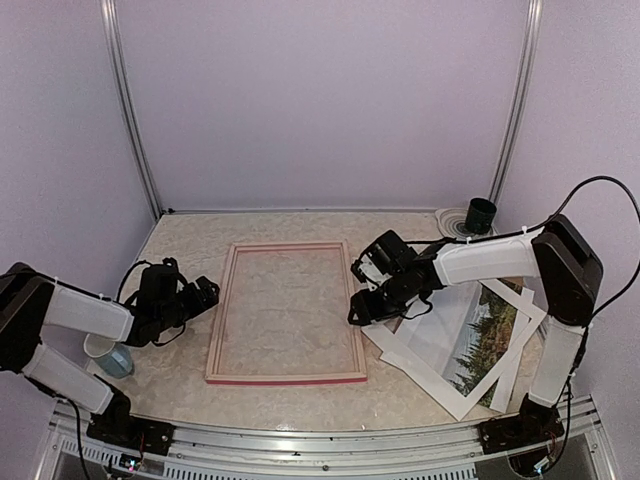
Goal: Put the photo into the frame
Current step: Move the frame body to the center of the board.
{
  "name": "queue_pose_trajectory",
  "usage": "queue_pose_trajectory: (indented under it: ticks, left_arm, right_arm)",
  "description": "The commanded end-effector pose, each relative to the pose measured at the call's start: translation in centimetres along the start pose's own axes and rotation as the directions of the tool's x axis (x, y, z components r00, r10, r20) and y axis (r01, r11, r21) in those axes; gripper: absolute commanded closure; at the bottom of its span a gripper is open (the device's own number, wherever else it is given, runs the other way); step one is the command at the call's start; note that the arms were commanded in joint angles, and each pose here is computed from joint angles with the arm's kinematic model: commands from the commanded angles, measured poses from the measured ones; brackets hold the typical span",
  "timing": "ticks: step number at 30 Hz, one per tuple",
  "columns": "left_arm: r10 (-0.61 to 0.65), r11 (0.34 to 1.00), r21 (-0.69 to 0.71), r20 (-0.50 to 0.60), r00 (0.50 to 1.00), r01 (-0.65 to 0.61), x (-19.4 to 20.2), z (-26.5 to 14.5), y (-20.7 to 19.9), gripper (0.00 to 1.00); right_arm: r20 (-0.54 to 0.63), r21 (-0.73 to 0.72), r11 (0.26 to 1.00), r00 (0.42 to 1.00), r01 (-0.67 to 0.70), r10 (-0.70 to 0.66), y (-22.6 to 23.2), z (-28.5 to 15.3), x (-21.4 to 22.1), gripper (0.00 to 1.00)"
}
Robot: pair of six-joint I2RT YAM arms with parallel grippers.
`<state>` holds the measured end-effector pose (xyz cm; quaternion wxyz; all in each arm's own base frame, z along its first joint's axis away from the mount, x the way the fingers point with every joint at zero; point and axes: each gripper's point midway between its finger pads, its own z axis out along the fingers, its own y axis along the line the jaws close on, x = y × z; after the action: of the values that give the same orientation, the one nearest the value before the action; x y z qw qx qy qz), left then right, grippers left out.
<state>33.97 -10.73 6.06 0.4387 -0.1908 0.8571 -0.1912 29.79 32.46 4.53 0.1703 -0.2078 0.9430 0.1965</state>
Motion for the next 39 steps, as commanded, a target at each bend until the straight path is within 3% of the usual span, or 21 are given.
queue_pose_trajectory:
  ticks: [1,11,23,39]
  left_arm:
    - [0.02,1.0,0.023,-0.014,1.0,-0.02,-0.1,0.4,-1.0,0.03]
    - [0.025,0.999,0.022,-0.009,1.0,-0.025,-0.3,0.4,-1.0,0.03]
    - [0.023,1.0,0.012,0.001,1.0,-0.023,-0.5,0.2,-0.9,0.02]
    - [0.021,1.0,-0.001,0.016,1.0,-0.021,-0.9,0.0,-0.7,0.02]
  right_arm:
    - [0.031,-0.079,0.997,1.0,0.001,0.001,2.2,0.7,-1.1,0.41]
    - [0.021,-0.061,0.998,0.999,-0.029,0.03,2.4,2.6,-1.9,0.46]
    - [0.076,-0.041,0.991,0.988,-0.13,0.133,2.1,3.9,-3.9,0.68]
    - [0.134,-0.04,0.962,0.952,-0.272,0.275,2.4,7.3,-8.1,0.78]
